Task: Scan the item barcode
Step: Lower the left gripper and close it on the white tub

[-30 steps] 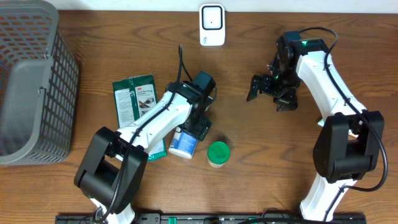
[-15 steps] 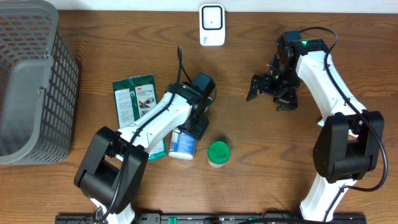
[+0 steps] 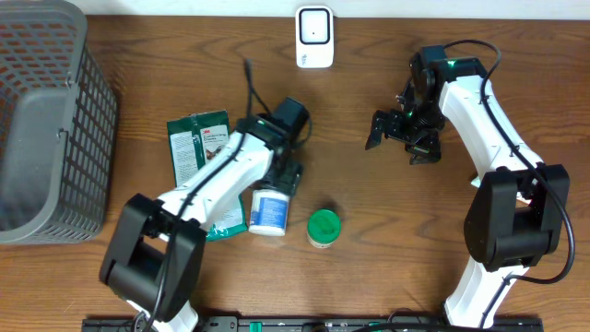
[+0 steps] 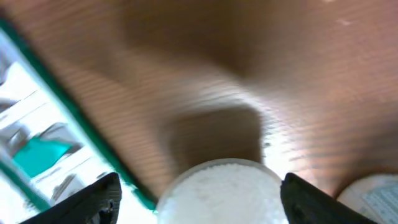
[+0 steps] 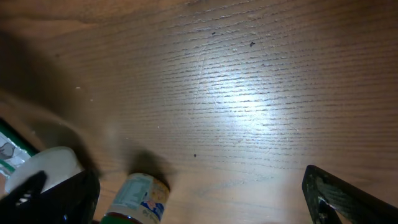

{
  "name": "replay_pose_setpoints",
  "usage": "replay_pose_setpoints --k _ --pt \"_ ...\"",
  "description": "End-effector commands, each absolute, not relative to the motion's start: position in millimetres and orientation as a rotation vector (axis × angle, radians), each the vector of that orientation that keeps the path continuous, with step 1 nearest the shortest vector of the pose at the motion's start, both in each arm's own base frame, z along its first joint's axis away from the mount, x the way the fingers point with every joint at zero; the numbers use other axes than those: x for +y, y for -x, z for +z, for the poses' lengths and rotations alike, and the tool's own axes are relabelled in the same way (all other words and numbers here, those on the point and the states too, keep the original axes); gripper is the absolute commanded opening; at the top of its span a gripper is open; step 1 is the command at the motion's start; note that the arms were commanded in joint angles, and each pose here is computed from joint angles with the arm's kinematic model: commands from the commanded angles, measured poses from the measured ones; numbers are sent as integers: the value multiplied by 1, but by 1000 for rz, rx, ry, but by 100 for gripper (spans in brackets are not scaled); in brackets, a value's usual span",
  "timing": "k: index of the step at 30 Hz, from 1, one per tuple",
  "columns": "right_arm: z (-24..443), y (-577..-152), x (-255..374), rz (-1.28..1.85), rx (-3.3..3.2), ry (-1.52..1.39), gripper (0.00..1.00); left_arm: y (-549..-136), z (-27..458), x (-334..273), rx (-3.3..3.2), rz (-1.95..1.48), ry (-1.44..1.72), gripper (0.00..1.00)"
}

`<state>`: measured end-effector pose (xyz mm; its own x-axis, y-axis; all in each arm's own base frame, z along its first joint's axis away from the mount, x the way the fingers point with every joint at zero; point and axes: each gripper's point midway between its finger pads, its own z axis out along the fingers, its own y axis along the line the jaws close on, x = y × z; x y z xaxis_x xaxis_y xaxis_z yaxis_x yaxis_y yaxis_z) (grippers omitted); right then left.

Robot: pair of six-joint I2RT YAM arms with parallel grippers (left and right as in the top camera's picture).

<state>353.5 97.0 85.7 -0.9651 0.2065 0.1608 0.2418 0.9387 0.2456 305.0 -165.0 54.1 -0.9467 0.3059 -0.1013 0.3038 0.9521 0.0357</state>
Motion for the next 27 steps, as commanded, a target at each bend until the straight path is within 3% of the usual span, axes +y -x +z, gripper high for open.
replay_pose_setpoints --k 1,8,16,23,27 --pt "89 -350 98 -395 -2971 315 99 -310 62 -152 3008 63 -229 86" --pt "89 -352 99 -399 -2979 314 99 -278 43 -158 3132 -43 -248 91" --pt "89 -353 99 -401 -2982 315 99 -281 43 -160 3112 -74 -318 91" --pt "89 -355 101 -407 -2993 304 99 -297 72 -162 3062 -112 -363 94" --pt "89 -355 101 -410 -2991 305 99 -283 87 -172 3102 -266 -388 95"
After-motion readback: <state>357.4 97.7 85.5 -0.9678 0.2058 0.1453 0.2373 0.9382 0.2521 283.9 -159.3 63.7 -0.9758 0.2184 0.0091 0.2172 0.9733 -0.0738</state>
